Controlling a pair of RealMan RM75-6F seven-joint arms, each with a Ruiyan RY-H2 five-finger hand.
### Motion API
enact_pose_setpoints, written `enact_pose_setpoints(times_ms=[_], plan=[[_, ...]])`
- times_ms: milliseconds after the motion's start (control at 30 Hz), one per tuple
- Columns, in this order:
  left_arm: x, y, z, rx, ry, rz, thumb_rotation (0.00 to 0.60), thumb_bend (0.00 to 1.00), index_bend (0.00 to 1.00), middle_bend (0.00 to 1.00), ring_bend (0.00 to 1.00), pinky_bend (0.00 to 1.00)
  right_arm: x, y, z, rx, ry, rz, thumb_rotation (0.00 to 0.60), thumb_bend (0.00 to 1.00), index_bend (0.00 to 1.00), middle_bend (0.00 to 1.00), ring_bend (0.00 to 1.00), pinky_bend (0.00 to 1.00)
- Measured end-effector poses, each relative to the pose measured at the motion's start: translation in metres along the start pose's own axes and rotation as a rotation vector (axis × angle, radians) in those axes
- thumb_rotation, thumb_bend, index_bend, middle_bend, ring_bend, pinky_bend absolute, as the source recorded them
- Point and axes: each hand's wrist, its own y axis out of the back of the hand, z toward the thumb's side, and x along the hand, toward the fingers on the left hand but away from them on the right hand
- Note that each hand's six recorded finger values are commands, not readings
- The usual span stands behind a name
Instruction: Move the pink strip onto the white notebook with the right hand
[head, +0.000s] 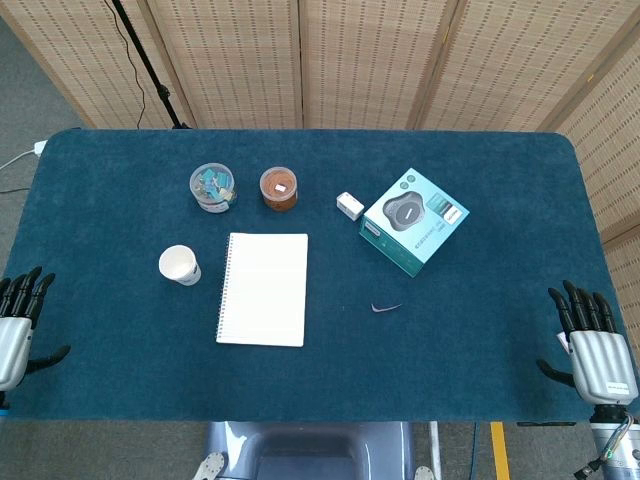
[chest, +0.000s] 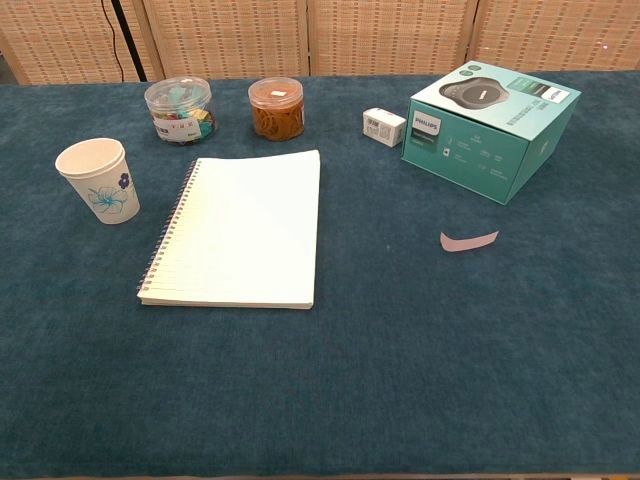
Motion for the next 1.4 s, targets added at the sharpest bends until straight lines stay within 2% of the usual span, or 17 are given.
enact_pose_setpoints(times_ms=[300,467,633,733,833,900,1033,1133,1400], plan=[[-0.001,-0.002,0.001,-0.002,-0.003,-0.015,0.600,0.00,0.00,0.00,0.00,0.00,0.000,0.002,0.003,0.020,0.018,-0.034,0.600,0.00,0.00,0.00,0.00,0.00],[-0.002,-0.003,0.005,0.003,-0.024,-0.020,0.600,0.00,0.00,0.00,0.00,0.00,-0.001,-0.001,0.012,0.017,0.058,-0.055,0.600,0.00,0.01,0.00,0.00,0.00],[-0.001,-0.005,0.003,-0.004,-0.008,-0.036,0.600,0.00,0.00,0.00,0.00,0.00,-0.004,-0.010,0.018,0.020,0.073,-0.043,0.600,0.00,0.20,0.00,0.00,0.00],[0.000,-0.002,0.005,-0.010,-0.004,-0.032,0.600,0.00,0.00,0.00,0.00,0.00,-0.009,-0.019,0.025,0.024,0.081,-0.036,0.600,0.00,0.27,0.00,0.00,0.00],[0.003,0.003,0.009,-0.033,-0.003,-0.021,0.600,0.00,0.00,0.00,0.00,0.00,-0.017,-0.029,0.033,0.017,0.105,0.003,0.600,0.00,0.32,0.00,0.00,0.00],[0.005,0.009,0.013,-0.052,-0.006,-0.010,0.600,0.00,0.00,0.00,0.00,0.00,-0.023,-0.035,0.041,0.017,0.129,0.032,0.600,0.05,0.32,0.00,0.00,0.00],[0.011,0.019,0.021,-0.084,-0.013,0.010,0.600,0.00,0.00,0.00,0.00,0.00,-0.042,-0.050,0.065,0.015,0.199,0.097,0.600,0.21,0.33,0.00,0.00,0.00],[0.014,0.026,0.022,-0.098,-0.012,0.026,0.600,0.00,0.00,0.00,0.00,0.00,-0.057,-0.060,0.084,0.012,0.245,0.135,0.600,0.26,0.33,0.00,0.00,0.00],[0.017,0.018,0.014,-0.103,0.009,-0.014,0.600,0.00,0.00,0.00,0.00,0.00,-0.088,-0.083,0.132,-0.022,0.302,0.175,0.600,0.42,0.35,0.00,0.00,0.00]])
